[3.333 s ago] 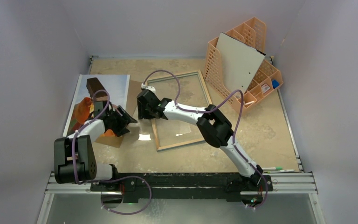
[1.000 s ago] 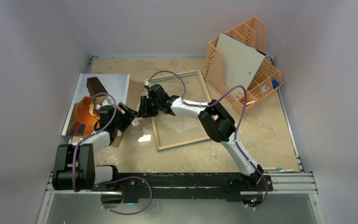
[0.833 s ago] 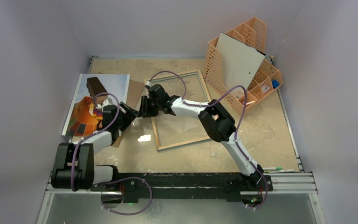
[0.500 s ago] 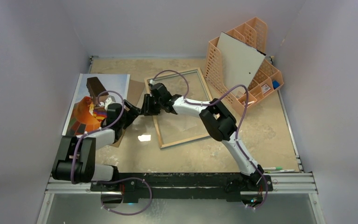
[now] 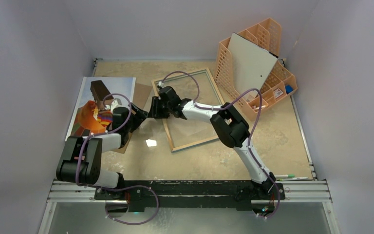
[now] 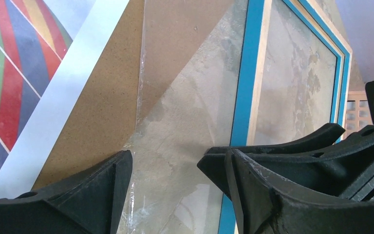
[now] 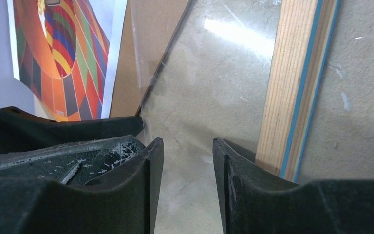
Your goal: Put the photo into the frame
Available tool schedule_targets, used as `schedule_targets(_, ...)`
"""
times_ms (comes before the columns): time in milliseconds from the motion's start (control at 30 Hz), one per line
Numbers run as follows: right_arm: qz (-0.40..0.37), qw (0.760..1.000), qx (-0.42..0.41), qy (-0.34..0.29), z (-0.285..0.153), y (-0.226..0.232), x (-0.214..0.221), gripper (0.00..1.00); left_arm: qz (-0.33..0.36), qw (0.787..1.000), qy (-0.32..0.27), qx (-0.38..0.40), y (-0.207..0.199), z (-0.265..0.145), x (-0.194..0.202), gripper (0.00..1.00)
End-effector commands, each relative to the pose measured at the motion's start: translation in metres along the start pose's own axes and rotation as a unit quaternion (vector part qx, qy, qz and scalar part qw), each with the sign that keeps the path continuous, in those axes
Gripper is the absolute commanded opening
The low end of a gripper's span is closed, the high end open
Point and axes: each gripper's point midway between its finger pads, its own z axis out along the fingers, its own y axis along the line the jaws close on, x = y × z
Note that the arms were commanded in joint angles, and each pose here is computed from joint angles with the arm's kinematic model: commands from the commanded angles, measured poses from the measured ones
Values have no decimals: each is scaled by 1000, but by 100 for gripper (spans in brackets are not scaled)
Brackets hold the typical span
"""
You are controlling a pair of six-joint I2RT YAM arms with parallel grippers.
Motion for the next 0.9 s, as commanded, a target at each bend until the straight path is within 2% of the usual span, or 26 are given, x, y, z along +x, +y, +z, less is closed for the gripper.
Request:
schedule_targets(0,-27,983,148,109,-11,-85,77,48,-11,998,55,4,8,-9,25,72)
schedule_targets(333,-47,997,56,-9,-61,5,-4,47,-65,992,67,85,-12,-12,13,64)
schedule_targets(533,-40,997,42,-53,-90,18,-19,47,-95,988,60,109,-15,-11,3,60)
schedule_targets(700,-39,997,44,-54,-96,15,-15,47,-92,990,49,98,-9,-7,1,59)
schedule_targets(867,-40,997,52,-52,-96,9,-12,46,-66,998,5,14,19,-4,-13,62)
